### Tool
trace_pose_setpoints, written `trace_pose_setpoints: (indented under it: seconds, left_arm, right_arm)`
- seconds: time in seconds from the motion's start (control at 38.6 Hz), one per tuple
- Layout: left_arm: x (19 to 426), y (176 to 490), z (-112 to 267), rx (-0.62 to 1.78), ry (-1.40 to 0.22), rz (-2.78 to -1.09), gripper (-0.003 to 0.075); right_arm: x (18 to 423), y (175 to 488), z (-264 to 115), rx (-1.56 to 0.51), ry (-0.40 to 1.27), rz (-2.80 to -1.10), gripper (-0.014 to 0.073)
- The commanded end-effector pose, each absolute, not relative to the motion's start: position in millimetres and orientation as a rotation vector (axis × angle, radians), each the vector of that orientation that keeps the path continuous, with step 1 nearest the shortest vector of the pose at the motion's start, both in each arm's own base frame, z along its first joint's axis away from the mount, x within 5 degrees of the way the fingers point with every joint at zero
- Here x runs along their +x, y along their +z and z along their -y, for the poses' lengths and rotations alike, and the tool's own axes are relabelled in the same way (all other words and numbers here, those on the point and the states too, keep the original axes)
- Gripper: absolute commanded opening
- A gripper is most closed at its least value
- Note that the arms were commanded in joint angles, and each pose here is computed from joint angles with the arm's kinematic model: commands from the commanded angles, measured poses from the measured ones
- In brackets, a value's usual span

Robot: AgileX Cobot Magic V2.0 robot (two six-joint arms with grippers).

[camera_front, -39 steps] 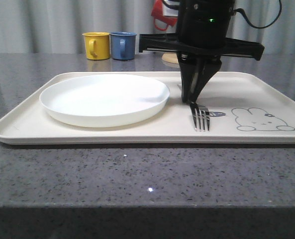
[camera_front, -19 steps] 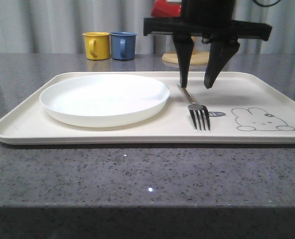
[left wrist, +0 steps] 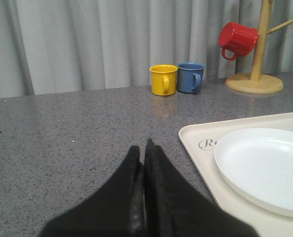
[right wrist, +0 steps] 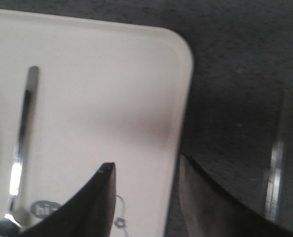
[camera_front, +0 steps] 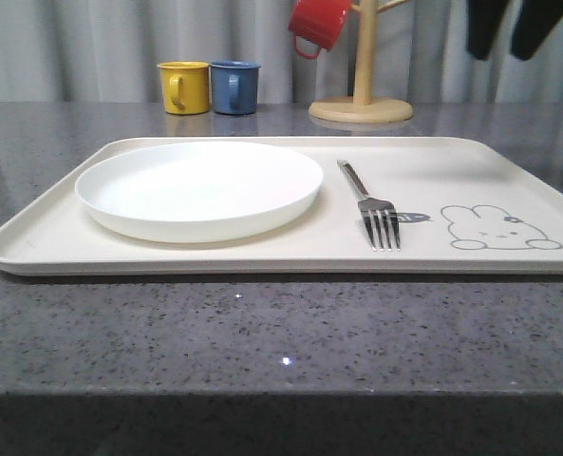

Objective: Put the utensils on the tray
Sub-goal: 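Grasp the steel chopsticks with the right gripper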

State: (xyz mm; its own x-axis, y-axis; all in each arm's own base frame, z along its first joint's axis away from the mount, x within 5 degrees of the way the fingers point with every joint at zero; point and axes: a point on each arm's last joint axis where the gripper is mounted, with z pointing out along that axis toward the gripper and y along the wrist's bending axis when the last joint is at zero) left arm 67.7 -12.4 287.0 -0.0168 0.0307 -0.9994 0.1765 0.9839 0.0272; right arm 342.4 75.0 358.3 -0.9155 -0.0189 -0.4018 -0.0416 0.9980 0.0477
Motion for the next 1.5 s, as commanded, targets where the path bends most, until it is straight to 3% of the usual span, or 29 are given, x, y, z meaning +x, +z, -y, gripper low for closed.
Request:
trace_pose_setpoints:
  seconds: [0.0, 0.23, 0.49, 1.14, 1.25, 1.37, 1.48]
  left_arm:
    - [67.0, 303.7, 11.6, 0.131, -0.130, -1.481, -0.0018]
    - [67.0, 303.7, 11.6, 0.131, -0.130, -1.481, -0.0018]
    - [67.0, 303.7, 11.6, 0.131, -0.130, -1.481, -0.0018]
    - [67.0, 303.7, 11.6, 0.131, -0.130, -1.481, -0.0018]
    - [67.0, 303.7, 11.6, 0.131, -0.130, -1.481, -0.0018]
    - [67.0, 303.7, 11.6, 0.131, -0.130, -1.481, -0.0018]
    - [67.0, 303.7, 11.6, 0.131, -0.130, -1.481, -0.0018]
  right_arm:
    - [314.1, 374.2, -40.6, -0.029, 0.010, -2.778, 0.0338]
    - [303.7, 330.1, 11.1, 0.078, -0.039, -2.900, 0.0338]
    - [306.3, 286.4, 15.8, 0.076, -0.008, -2.933, 0.0338]
    - [318.3, 265.0, 18.4, 0.069, -0.033, -2.985, 0.0335]
    - [317.4, 264.8, 18.4, 0.069, -0.033, -2.995, 0.0237]
    - [317.2, 265.2, 18.6, 0.068, -0.036, -2.994, -0.0006]
    - [316.1, 271.6, 18.6, 0.068, -0.038, -2.981, -0.0071]
